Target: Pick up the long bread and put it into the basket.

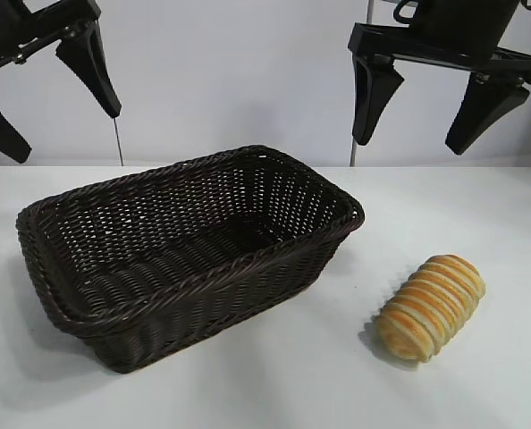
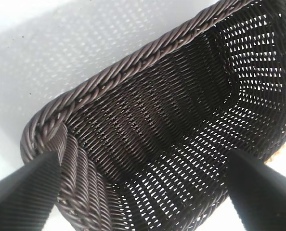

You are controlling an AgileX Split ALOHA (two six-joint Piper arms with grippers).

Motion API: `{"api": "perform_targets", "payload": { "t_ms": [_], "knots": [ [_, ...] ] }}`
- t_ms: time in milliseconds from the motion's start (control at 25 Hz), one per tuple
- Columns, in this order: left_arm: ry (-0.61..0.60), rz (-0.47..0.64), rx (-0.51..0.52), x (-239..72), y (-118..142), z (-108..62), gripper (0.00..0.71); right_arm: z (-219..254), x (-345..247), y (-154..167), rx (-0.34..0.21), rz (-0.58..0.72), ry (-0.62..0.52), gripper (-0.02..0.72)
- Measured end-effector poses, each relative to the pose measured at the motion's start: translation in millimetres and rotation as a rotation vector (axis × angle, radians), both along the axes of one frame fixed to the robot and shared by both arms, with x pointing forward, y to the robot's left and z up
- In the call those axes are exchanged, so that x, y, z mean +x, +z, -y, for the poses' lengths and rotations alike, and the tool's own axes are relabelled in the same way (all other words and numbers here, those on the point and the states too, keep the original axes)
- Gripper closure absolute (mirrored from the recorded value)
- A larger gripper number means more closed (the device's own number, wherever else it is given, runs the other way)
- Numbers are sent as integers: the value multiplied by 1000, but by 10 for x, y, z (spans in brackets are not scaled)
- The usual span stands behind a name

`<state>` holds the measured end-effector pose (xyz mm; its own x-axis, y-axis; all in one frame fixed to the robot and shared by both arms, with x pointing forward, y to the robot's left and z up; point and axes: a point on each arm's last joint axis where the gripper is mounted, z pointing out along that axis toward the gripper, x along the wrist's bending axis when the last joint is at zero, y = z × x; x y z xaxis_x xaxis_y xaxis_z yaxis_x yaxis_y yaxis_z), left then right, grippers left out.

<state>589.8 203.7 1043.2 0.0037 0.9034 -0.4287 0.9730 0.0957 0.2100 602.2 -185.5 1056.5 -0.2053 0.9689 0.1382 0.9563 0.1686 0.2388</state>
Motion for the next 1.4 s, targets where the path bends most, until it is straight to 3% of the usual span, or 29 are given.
{"api": "perform_targets", "payload": {
  "t_ms": [1400],
  "knots": [
    [13, 31, 3, 30, 6, -5, 41, 1, -4, -1, -1, -4, 1, 8]
  ]
}}
